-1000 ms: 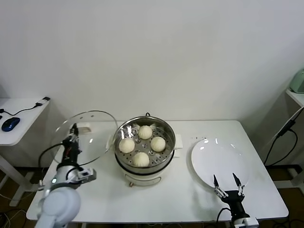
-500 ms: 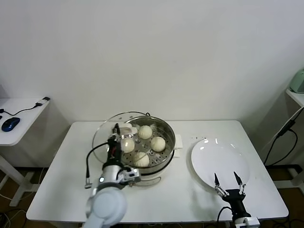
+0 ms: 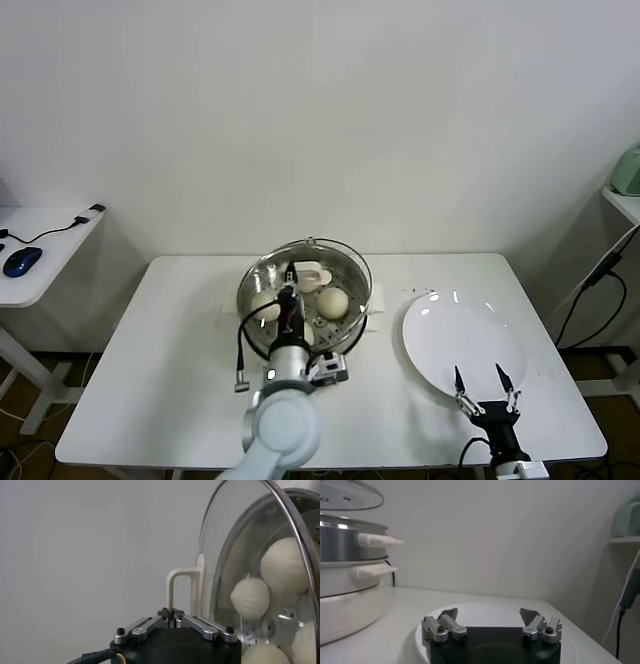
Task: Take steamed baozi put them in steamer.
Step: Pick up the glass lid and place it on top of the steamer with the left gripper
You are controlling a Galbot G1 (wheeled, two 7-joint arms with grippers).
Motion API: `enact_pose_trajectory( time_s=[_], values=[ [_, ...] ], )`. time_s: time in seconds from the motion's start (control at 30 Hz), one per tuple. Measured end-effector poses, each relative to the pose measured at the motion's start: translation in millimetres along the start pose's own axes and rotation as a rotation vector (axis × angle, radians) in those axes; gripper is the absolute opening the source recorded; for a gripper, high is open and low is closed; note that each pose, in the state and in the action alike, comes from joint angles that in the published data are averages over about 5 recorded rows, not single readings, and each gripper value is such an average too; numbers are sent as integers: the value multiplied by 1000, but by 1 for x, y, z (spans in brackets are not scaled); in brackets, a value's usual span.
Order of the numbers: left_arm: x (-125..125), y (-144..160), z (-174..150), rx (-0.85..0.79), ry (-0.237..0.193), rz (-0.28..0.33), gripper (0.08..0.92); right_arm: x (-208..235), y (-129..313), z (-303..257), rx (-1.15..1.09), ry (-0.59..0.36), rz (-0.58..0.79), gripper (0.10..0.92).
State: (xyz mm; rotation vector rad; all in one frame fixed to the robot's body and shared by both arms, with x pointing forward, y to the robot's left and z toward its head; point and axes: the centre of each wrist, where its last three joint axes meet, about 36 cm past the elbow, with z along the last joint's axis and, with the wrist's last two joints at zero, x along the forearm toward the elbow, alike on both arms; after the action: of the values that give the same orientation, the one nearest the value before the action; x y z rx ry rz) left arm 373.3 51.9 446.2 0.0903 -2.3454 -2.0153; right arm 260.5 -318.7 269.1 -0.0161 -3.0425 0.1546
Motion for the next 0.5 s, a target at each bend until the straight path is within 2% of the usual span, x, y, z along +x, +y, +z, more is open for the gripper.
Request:
enact_pose_trajectory(
  time_s=[0.5],
  values=[
    [-16,-26,-7,-76,30,9,132,3,3,2,4,-12,8,823]
  ],
)
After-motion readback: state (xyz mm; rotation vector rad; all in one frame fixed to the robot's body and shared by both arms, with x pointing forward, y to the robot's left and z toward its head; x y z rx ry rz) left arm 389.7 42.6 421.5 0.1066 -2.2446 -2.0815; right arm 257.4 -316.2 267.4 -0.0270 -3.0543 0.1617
